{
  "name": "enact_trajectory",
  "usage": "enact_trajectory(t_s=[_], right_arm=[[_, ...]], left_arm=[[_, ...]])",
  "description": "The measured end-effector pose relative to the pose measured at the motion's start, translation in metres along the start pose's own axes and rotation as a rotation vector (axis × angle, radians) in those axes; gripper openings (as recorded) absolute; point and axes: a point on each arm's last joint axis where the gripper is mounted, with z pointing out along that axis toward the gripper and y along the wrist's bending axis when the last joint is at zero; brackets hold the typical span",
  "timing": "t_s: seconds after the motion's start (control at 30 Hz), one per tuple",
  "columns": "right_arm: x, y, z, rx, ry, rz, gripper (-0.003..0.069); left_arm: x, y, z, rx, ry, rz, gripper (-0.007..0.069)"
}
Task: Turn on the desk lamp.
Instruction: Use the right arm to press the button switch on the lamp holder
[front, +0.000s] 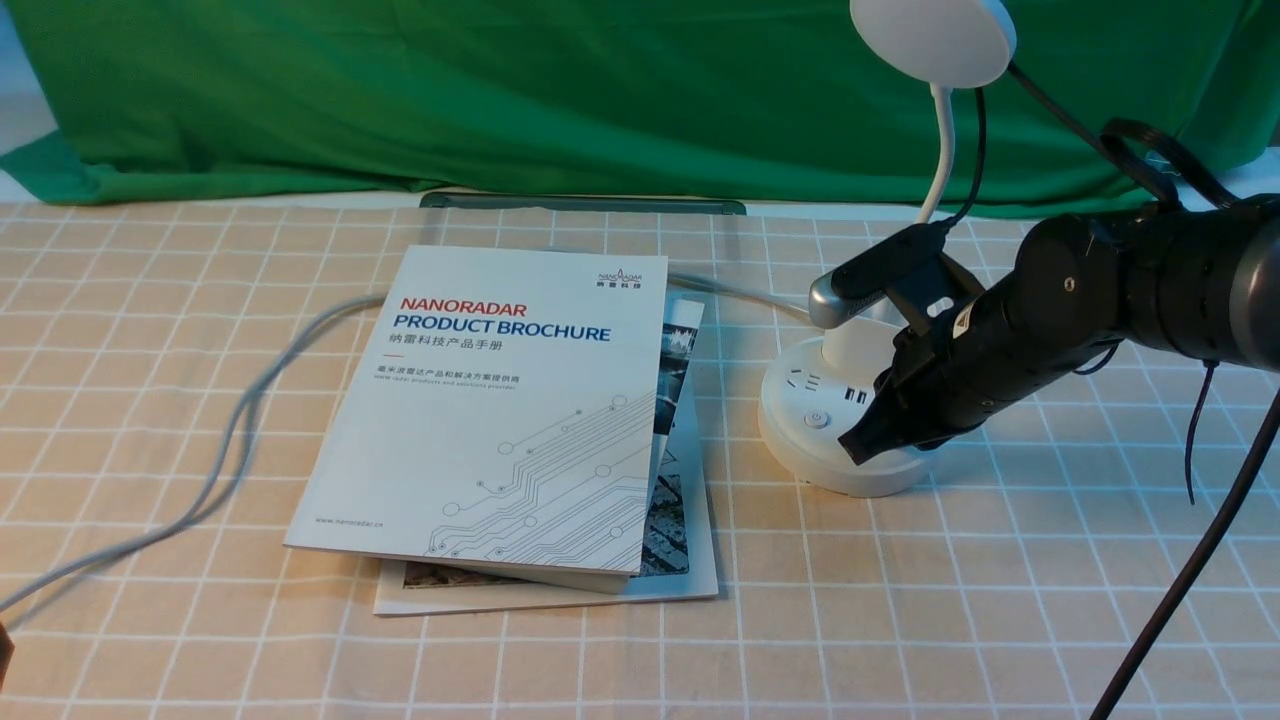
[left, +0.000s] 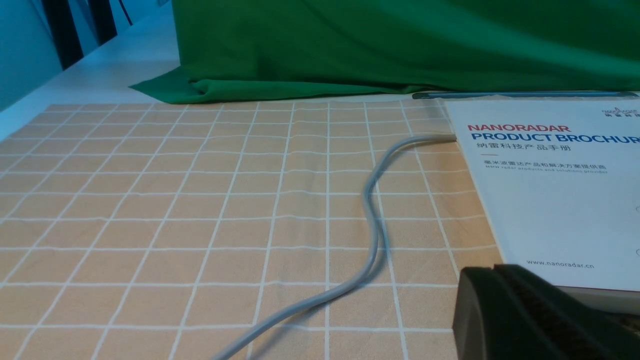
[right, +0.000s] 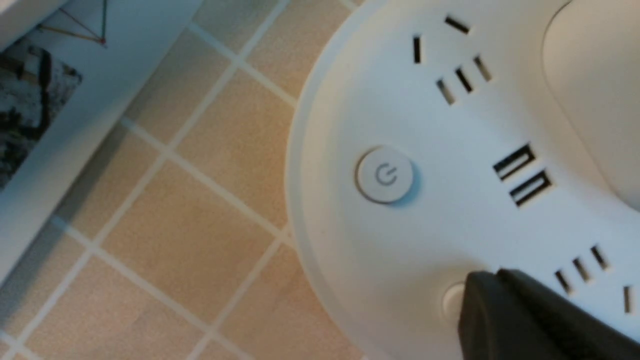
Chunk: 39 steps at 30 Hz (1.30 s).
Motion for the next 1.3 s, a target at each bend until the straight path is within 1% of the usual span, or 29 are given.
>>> enact_trajectory(t_s=[0.8, 0.97, 1.07, 1.2, 1.3], right_arm=[[0.000, 0.002, 0.007, -0.006, 0.011, -0.003, 0.0030], [0.000, 0.005, -0.002, -0.008, 0.007, 0.003, 0.0030], [-0.001, 0.007, -0.024, -0.003, -0.007, 0.021, 0.0030], [-0.003, 0.010, -0.080, 0.030, -0.116, 0.052, 0.0030], [0.008, 0.015, -0.120, 0.045, -0.190, 0.074, 0.0030]], left_arm=[[0.000, 0.000, 0.000, 0.000, 0.000, 0.000, 0.0021], [0.000, 0.000, 0.000, 0.000, 0.000, 0.000, 0.0021], [0.000, 0.000, 0.000, 0.000, 0.000, 0.000, 0.0021], [0.000, 0.000, 0.000, 0.000, 0.000, 0.000, 0.0021], [0.000, 0.000, 0.000, 0.000, 0.000, 0.000, 0.0021]])
